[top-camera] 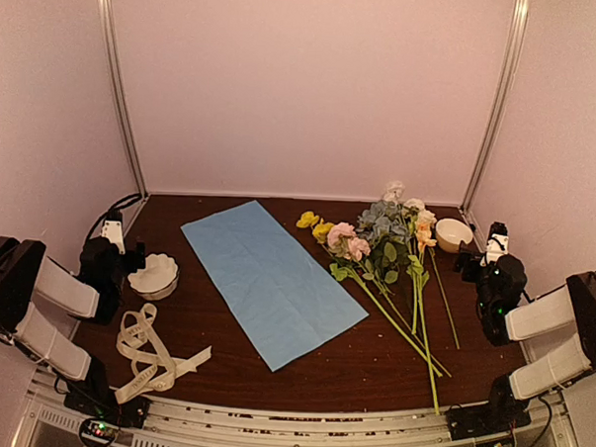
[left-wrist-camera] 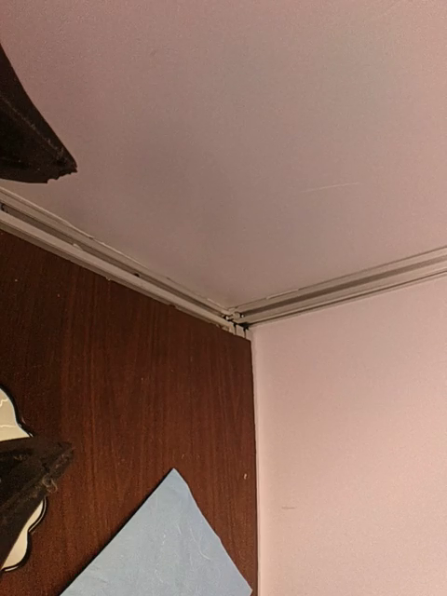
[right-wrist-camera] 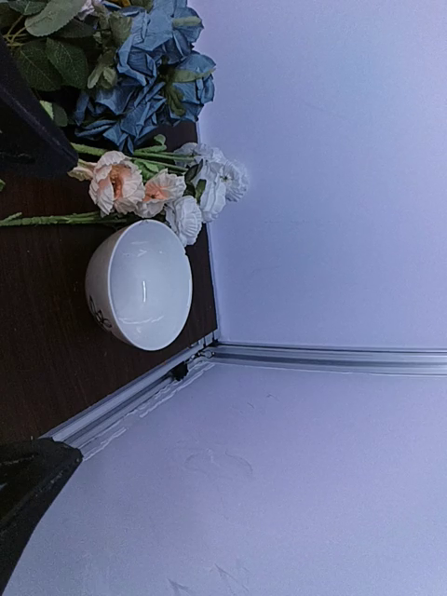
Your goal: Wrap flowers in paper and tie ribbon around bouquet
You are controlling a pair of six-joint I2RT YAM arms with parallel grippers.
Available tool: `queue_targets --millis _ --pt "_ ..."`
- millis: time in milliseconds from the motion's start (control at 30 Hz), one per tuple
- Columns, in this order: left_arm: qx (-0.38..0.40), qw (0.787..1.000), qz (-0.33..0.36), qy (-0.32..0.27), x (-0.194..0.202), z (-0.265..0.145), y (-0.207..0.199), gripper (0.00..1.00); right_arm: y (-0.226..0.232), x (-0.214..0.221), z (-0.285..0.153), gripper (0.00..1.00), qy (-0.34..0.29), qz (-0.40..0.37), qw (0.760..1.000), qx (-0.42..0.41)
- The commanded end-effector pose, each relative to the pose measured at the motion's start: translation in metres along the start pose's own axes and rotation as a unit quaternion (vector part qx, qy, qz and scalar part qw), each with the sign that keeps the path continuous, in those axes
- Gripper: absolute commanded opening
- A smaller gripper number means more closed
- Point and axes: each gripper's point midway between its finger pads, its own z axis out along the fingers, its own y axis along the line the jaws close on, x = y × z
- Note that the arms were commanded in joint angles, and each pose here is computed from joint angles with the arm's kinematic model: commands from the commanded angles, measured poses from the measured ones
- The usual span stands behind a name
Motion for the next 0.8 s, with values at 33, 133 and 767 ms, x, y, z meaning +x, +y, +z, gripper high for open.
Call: queue_targets --millis 33,133,767 --pt "-0.003 1.000 -0.015 -0.025 -0.017 0.002 0.003 0.98 -0.003 -0.010 0.003 1.00 -0.013 0.004 1.000 0.011" --pt "-0.006 0.999 -0.014 -0.035 -0.023 0.001 0.005 0.98 -0.003 -0.010 0.003 1.00 -0.013 0.005 1.000 0.011" --pt "0.218 0.975 0.028 0.017 -0.152 -0.095 -0.133 0.75 0.142 -0.084 -0.014 0.75 0.164 0.073 0.948 -0.262"
